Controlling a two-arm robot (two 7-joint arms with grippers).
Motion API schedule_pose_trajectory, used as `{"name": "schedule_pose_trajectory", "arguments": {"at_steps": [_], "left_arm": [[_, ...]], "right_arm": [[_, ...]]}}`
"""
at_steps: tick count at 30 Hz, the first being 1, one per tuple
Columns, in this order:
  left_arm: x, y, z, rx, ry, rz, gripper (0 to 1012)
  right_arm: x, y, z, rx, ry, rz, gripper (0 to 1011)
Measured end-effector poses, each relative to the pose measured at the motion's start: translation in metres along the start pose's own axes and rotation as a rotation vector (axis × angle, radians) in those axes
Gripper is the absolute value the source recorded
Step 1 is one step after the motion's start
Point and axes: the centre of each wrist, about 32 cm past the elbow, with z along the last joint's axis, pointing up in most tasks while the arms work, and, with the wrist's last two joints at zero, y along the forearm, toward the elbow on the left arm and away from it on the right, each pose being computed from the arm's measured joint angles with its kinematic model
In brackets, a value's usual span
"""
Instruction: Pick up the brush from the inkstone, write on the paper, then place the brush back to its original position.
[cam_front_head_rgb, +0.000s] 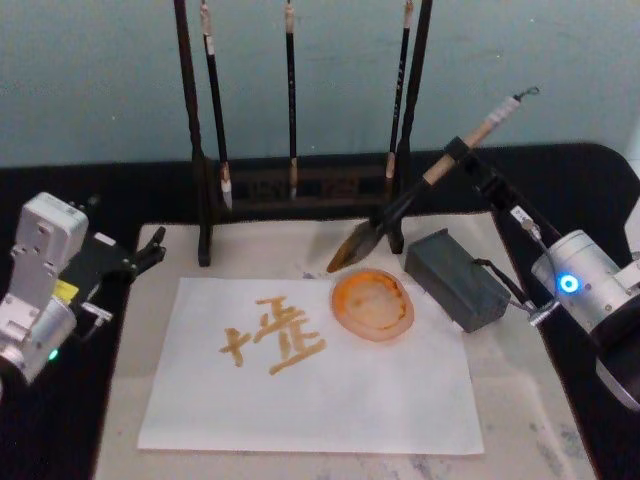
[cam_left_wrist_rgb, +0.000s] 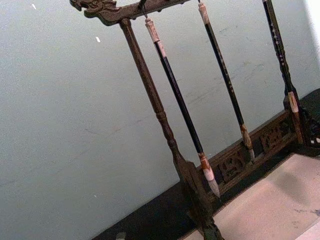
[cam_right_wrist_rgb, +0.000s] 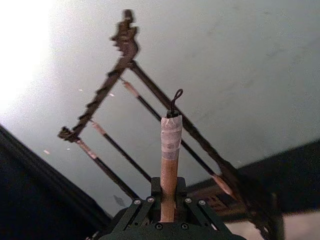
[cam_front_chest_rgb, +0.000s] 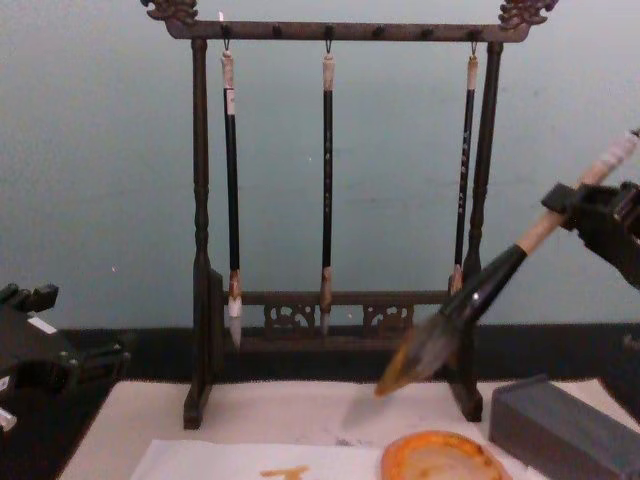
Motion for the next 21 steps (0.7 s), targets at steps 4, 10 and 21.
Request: {"name": "schedule_pose_trajectory", "arguments": {"at_steps": [4,10,21], "left_arm": [[0.0,0.0,0.0,0.0,0.0,0.0,1009],[0.0,0.0,0.0,0.0,0.0,0.0,1010],[0.0,0.0,0.0,0.0,0.0,0.0,1010]], "right_arm": [[0.005,-0.004,-0.001,-0.006,0.026,-0.045,172],[0.014,-0.008,-0.004,-0.012,0.062,-0.105,172],[0.025,-0.011,-0.011,-0.02,0.122,-0.172,172]]}}
